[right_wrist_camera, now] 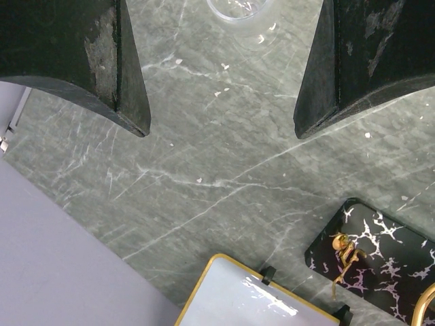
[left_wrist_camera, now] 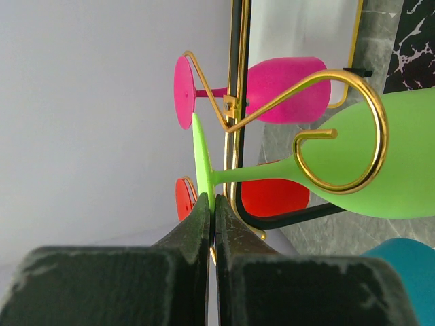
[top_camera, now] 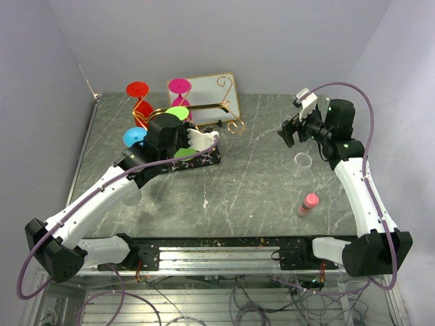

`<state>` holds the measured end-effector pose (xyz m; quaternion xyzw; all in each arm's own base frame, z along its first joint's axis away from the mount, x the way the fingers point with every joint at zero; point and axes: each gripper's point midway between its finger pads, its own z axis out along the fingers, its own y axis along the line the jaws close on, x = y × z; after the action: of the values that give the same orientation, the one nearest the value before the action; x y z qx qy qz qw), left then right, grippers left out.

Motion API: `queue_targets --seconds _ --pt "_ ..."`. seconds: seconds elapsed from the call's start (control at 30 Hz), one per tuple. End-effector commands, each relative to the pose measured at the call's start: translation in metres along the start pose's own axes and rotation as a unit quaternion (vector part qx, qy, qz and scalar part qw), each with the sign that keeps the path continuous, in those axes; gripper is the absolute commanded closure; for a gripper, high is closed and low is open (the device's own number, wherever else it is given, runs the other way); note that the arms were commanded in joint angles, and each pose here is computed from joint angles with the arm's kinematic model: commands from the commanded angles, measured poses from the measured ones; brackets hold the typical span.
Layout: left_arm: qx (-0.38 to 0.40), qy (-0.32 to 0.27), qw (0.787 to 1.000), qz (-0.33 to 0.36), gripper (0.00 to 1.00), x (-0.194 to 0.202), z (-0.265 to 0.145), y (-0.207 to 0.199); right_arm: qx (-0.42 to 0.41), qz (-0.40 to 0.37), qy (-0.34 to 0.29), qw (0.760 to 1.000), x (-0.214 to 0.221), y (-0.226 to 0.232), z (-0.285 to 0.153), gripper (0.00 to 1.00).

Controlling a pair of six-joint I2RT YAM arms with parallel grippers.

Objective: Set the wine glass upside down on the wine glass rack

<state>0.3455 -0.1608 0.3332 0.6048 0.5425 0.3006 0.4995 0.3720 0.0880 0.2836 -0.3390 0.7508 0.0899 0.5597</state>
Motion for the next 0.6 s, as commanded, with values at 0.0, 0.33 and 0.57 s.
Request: queue_targets --seconds 0.0,0.33,0.57 --pt "-0.024 -0.019 0.999 -0.010 0.93 -0.013 0.001 0.012 -0.002 0.001 -0.008 1.000 -0.005 0.001 -0.007 0.14" --pt "-0.019 -0.039 0.999 -0.004 0.93 -0.027 0.007 0.010 -0.005 0.002 -0.008 1.000 -0.004 0.001 -0.008 0.14" --pt "0.001 -0.056 0.998 -0.005 0.93 -0.037 0.009 0.001 -0.006 0.002 -0.008 1.000 -0.005 0.001 -0.008 0.14"
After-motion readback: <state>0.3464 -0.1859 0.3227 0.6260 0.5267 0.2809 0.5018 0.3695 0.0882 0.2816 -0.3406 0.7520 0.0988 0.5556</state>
